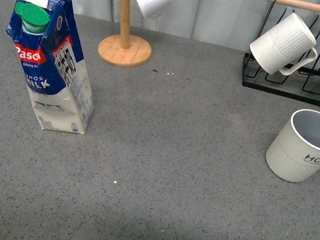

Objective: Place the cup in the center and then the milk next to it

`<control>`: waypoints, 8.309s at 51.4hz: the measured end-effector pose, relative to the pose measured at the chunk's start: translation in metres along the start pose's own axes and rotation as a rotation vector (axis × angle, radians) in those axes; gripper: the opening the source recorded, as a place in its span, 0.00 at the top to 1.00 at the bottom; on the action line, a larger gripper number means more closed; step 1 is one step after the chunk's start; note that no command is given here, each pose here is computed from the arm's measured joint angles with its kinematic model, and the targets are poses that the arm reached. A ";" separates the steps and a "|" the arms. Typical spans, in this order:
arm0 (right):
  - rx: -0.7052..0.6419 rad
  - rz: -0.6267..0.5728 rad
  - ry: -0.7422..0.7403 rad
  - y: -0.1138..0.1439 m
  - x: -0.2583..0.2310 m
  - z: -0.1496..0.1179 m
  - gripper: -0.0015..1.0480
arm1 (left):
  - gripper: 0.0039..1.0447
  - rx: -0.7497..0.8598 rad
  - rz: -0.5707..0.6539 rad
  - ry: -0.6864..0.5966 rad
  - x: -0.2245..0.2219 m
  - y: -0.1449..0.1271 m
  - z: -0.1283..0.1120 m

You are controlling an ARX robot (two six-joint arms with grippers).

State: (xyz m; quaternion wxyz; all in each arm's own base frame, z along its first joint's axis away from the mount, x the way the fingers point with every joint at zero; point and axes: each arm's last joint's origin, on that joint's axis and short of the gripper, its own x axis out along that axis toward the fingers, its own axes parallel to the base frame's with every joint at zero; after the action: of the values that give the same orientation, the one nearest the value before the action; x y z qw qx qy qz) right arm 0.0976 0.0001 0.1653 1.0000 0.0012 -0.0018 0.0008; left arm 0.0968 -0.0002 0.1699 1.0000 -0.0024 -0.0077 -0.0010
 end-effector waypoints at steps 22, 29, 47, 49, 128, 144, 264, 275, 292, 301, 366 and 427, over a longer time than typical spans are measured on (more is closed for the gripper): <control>-0.177 -0.167 0.178 -0.003 0.020 0.002 0.09 | 0.06 0.000 0.000 -0.001 0.000 0.000 0.000; -0.166 -0.086 0.227 -0.004 0.048 0.011 0.09 | 0.06 0.000 0.000 -0.001 0.000 0.000 0.000; -0.162 0.027 0.601 0.004 0.156 -0.021 0.09 | 0.06 0.000 0.000 -0.001 0.000 0.000 0.000; -0.169 0.024 0.632 0.006 0.164 -0.027 0.09 | 0.06 0.000 0.000 -0.001 0.000 0.000 0.000; -0.058 -0.119 0.976 0.010 0.248 -0.057 0.99 | 0.06 0.000 0.000 -0.001 0.000 0.000 0.000; 0.019 -0.052 0.952 0.034 0.245 -0.038 0.99 | 0.06 0.000 0.000 -0.001 0.000 0.000 0.000; 0.003 -0.004 0.008 0.046 0.142 -0.003 0.77 | 0.06 0.000 0.000 -0.002 0.000 0.000 0.000; -0.005 0.004 0.019 0.030 0.113 -0.005 0.99 | 0.06 0.000 0.001 -0.002 0.000 0.000 0.000; -0.004 0.000 0.022 0.013 0.075 -0.005 0.99 | 0.06 0.000 0.000 -0.002 0.000 0.000 0.000; -0.003 0.013 0.022 0.003 0.063 -0.004 0.99 | 0.06 0.000 0.001 -0.002 0.000 0.000 0.000; -0.002 0.000 0.021 0.000 0.006 -0.001 0.99 | 0.06 0.000 0.000 -0.002 0.000 0.000 0.000; -0.002 0.002 0.001 0.000 0.000 0.000 0.09 | 0.06 0.000 0.000 -0.002 0.000 0.000 0.000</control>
State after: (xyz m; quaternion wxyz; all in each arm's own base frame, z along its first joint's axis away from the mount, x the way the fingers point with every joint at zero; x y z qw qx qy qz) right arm 0.0976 0.0003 0.1652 1.0000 0.0001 -0.0012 0.0019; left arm 0.0967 -0.0002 0.1700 1.0000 -0.0022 -0.0085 -0.0010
